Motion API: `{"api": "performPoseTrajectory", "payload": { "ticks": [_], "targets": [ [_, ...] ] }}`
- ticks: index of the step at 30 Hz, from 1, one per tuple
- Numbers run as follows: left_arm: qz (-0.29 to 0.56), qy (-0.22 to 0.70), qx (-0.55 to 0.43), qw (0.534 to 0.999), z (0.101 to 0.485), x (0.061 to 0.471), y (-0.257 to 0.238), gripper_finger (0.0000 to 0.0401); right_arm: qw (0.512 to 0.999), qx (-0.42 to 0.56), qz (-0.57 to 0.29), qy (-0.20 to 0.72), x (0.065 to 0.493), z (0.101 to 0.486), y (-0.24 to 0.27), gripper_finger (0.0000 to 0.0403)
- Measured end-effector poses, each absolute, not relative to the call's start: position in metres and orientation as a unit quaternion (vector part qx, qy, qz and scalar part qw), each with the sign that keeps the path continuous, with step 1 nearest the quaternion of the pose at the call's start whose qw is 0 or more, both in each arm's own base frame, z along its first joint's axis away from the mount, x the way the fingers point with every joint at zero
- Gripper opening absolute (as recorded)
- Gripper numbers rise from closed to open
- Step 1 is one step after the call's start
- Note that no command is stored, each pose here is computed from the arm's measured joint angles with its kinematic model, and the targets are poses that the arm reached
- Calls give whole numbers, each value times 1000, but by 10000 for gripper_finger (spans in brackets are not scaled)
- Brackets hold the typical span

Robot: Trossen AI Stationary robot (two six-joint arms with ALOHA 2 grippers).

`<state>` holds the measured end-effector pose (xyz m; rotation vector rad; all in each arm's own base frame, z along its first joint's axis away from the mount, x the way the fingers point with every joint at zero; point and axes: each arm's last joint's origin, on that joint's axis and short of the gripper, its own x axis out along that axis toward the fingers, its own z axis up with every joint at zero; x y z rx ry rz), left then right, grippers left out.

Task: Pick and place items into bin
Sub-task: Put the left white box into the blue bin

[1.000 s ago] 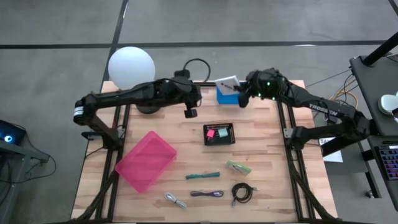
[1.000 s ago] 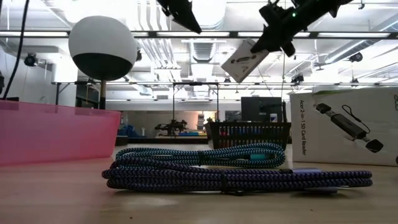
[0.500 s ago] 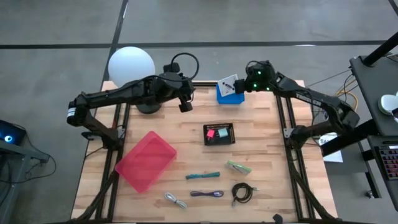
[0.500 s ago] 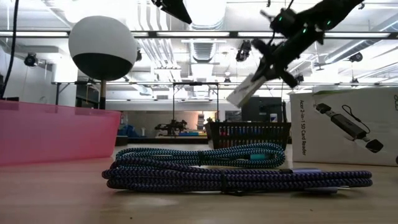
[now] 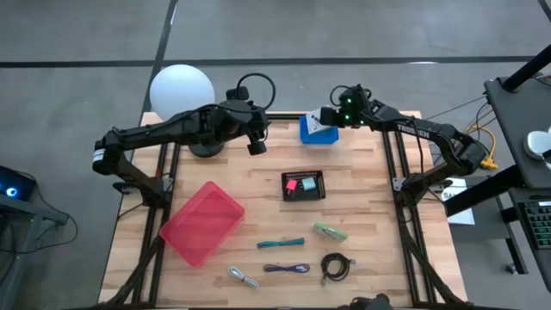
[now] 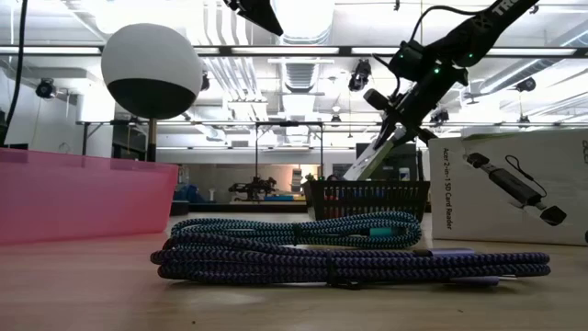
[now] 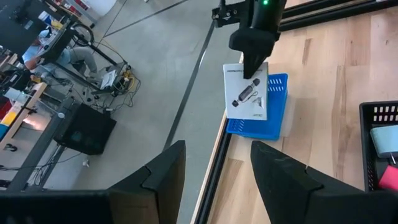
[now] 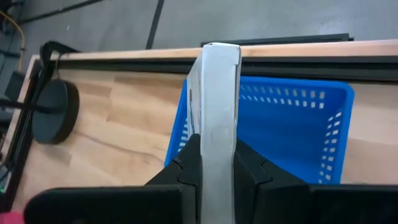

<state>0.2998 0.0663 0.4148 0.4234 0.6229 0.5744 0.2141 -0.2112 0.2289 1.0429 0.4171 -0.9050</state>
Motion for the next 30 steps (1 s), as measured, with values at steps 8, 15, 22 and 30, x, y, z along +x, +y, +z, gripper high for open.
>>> {"api": "performPoseTrajectory", "payload": {
  "ticks": [8, 15, 22, 30],
  "targets": [
    [277, 300, 204, 890, 415, 300, 66, 167, 725, 513, -425, 176, 216, 224, -213, 34],
    [277, 300, 204, 890, 415, 300, 66, 167, 709, 529, -427, 186, 220, 212, -217, 34],
    [276, 300, 204, 890, 415, 300, 66, 167, 700, 545, -426, 176, 221, 212, -217, 34],
    [276, 299, 204, 890, 415, 300, 66, 167, 696, 555, -423, 167, 222, 212, -218, 34]
  ]
}}
